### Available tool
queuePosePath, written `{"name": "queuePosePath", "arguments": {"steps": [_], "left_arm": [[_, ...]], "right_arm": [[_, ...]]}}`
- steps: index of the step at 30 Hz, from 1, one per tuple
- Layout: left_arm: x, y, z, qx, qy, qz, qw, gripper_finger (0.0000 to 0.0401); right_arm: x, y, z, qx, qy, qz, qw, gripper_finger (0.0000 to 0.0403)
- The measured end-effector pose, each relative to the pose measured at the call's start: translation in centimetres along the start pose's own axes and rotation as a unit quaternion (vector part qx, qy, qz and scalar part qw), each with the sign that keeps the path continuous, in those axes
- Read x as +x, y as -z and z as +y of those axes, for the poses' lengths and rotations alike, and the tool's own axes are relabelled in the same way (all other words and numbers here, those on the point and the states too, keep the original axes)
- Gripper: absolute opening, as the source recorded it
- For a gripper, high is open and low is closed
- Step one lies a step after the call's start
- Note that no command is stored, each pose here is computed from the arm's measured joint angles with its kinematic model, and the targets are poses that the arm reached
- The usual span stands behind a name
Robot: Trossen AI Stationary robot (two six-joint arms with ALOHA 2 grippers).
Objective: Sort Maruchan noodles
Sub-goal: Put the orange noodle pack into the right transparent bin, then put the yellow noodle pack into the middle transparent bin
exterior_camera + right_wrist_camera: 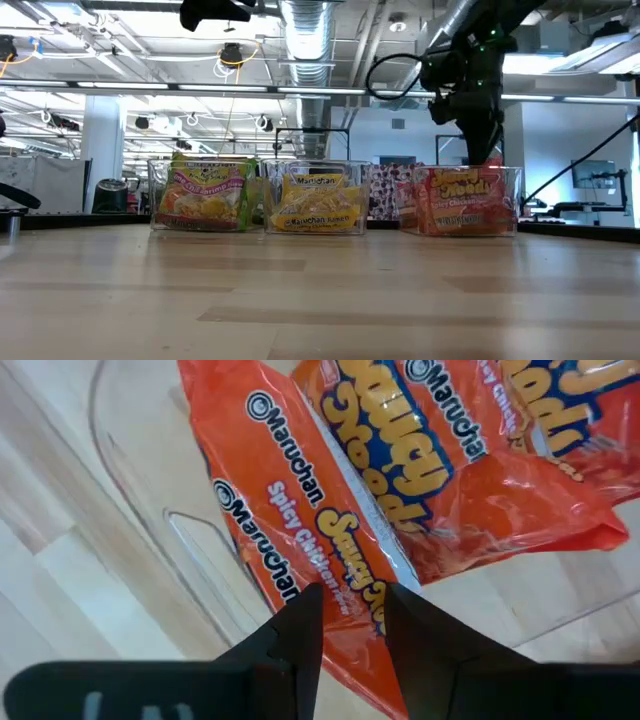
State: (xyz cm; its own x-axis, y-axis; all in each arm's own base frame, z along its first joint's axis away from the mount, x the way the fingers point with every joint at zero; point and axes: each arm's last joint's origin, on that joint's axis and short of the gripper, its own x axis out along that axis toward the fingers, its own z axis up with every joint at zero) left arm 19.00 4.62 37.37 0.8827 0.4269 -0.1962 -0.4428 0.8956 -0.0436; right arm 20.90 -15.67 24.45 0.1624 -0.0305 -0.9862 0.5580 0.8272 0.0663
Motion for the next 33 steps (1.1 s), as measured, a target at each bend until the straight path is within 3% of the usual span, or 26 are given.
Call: {"name": "queuePosePath", "arguments": {"steps": [7, 17, 22, 27, 33], "left_arm": [[0.0, 0.0, 0.0, 0.000, 0.000, 0.000, 1.000, 0.0157], [-0.2, -0.1, 0.0, -0.030, 0.006, -0.001, 1.000, 0.0157], [-1.4, -1.4, 0.0, -0.064, 0.028, 0.039, 0.997, 0.0157], [-3.2, -3.4, 0.3, -0.069, 0.025, 0.063, 0.995, 0.0157], [-5.5, -4.5, 0.5, -0.104, 0.040, 0.127, 0.986, 0.0157]], "right_arm": [[0.7, -0.3, 0.5, -0.002, -0.002, 0.013, 1.000, 0.0131], [-3.2, 1.5, 0.9, 0.000, 0.015, -0.065, 0.998, 0.0131], [-5.5, 3.0, 1.2, 0.023, 0.011, -0.108, 0.994, 0.0131], [-7.1, 4.3, 1.8, 0.085, -0.007, -0.144, 0.986, 0.0131], [-7.8, 5.2, 3.4, 0.123, -0.072, -0.141, 0.980, 0.0131]]}}
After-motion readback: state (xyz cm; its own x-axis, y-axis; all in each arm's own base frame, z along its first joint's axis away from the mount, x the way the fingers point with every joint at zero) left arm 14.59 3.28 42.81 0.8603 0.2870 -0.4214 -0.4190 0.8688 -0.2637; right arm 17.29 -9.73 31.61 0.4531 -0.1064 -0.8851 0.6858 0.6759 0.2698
